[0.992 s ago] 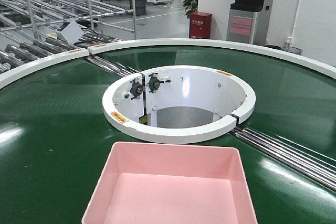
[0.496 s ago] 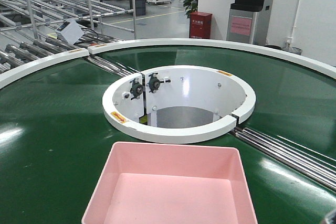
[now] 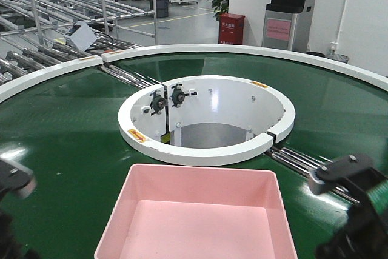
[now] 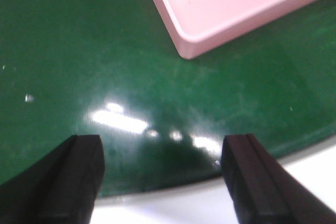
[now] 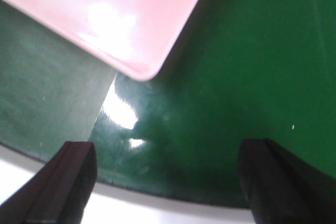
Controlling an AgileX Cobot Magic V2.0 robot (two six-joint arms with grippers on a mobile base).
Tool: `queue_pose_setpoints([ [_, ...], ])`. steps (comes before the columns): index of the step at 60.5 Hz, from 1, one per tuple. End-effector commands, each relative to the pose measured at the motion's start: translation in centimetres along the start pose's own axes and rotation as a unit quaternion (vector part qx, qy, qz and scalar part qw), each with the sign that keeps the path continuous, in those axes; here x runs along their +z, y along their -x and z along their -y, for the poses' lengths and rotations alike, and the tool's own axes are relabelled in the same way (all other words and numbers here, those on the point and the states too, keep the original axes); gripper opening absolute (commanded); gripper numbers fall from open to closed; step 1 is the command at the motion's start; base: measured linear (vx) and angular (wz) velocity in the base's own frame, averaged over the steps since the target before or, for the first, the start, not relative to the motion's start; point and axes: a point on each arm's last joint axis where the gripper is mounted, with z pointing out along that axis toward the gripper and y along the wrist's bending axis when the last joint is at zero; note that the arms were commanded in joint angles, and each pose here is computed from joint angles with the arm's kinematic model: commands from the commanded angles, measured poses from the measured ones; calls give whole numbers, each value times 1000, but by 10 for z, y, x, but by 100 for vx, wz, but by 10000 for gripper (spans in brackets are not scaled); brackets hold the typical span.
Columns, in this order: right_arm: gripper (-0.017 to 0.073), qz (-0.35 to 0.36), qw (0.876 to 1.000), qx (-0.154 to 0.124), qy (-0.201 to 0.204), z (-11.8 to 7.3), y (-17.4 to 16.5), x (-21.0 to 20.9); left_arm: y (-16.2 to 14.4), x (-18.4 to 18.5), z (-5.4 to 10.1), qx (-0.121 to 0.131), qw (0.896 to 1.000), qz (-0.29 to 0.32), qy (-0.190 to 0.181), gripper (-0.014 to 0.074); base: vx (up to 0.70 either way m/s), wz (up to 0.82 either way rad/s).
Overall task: Grab pink bin and stack on right shelf
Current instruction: 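Lower both grippers onto opposite rims of the pink bin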
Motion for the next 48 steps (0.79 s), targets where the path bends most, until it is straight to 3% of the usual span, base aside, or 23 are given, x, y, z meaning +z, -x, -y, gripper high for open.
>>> queue_pose_setpoints([
  [1,578,22,1000,-8,-6,4,26,-5,34,0,0,9,999,45,1,590,0,0],
  [5,578,7,1000,-4,-1,7,40,2,51,10,-1,17,999,45,-1,590,0,0],
  [8,578,-3,1000,13,0,9,50,7,65,19,-2,15,999,44,-4,590,0,0],
  [18,578,-20,995,95,0,15,82,30,100,49,-8,-33,999,24,-6,590,0,0],
  [25,578,-45,992,115,-1,18,94,45,118,71,-10,-39,999,0,10,590,0,0],
  [36,578,-64,987,148,-29,27,109,72,141,100,-17,-92,995,-21,23,590,0,0],
  [48,576,-80,980,171,-70,38,121,101,153,133,-21,-120,991,-46,22,590,0,0],
])
